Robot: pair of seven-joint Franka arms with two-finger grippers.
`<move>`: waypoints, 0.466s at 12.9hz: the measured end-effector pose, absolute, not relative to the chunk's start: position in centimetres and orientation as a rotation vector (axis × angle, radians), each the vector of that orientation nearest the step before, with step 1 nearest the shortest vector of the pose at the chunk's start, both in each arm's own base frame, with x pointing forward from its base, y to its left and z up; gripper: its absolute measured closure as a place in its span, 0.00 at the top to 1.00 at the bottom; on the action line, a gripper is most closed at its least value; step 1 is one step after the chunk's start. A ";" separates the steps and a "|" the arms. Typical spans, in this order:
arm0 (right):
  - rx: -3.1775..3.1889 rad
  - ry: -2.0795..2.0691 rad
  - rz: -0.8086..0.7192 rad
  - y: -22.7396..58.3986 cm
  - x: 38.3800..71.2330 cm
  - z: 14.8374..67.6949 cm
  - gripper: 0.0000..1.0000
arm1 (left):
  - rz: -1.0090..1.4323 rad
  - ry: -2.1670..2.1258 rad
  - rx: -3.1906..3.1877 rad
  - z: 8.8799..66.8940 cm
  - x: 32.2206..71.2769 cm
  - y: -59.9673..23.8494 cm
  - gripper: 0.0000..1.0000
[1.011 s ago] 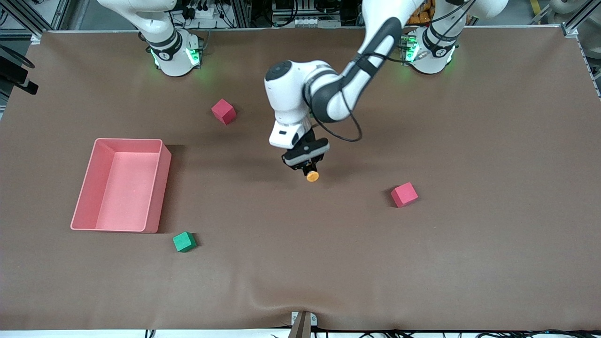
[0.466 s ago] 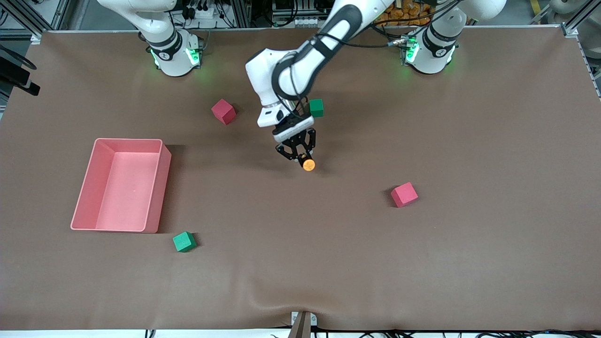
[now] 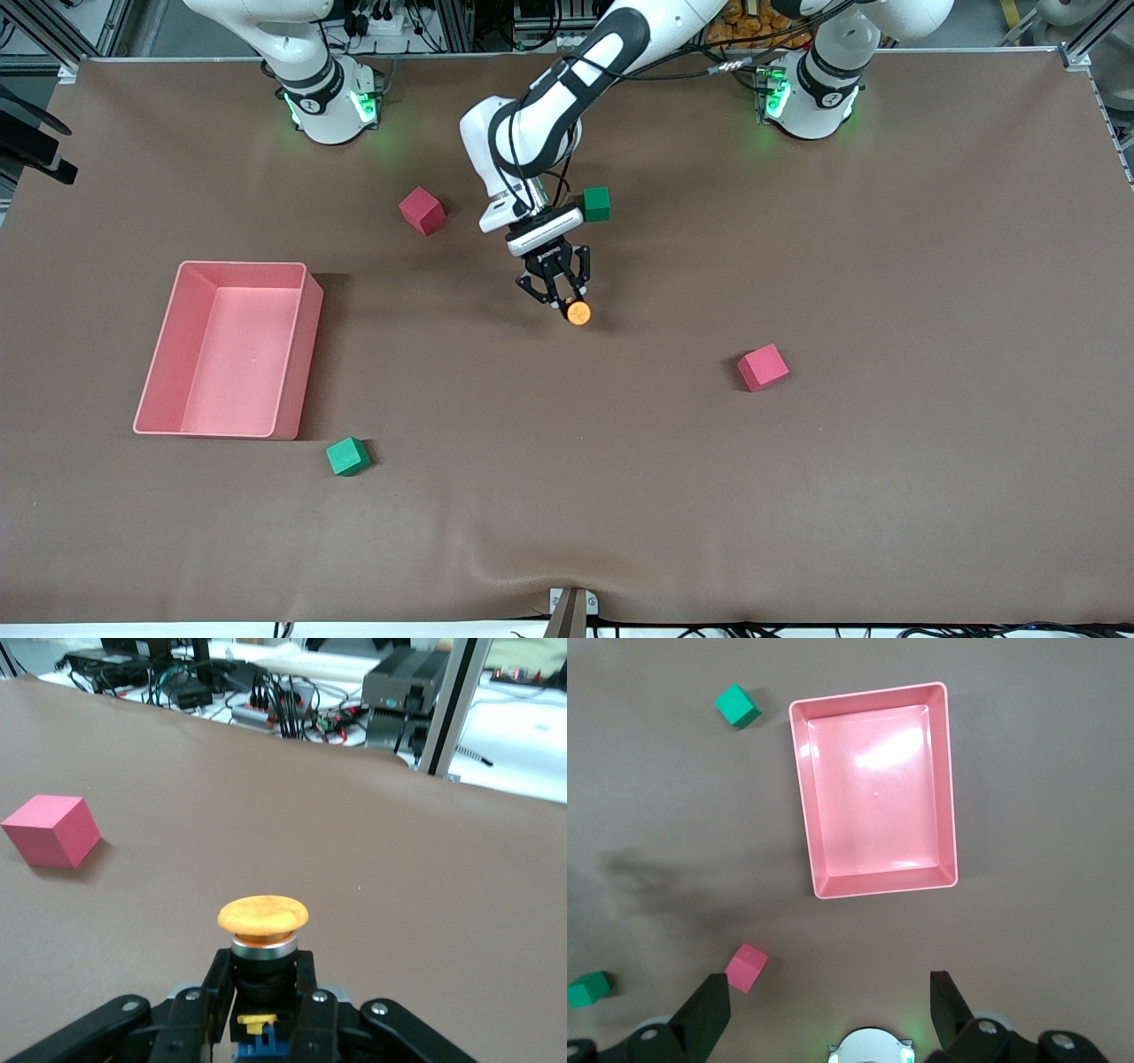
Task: Place and upright button with both arms
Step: 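Lower the button cap up onto the table with the left gripper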
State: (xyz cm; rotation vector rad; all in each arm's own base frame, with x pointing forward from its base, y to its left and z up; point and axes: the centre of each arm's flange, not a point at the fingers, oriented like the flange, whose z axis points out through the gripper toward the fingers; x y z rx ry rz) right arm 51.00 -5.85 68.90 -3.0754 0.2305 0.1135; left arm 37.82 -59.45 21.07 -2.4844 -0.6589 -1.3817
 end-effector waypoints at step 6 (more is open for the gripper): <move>-3.085 0.060 0.123 -6.9 51.1 68.4 1.00 | -1.623 -0.588 -2.301 14.7 36.4 -58.7 0.32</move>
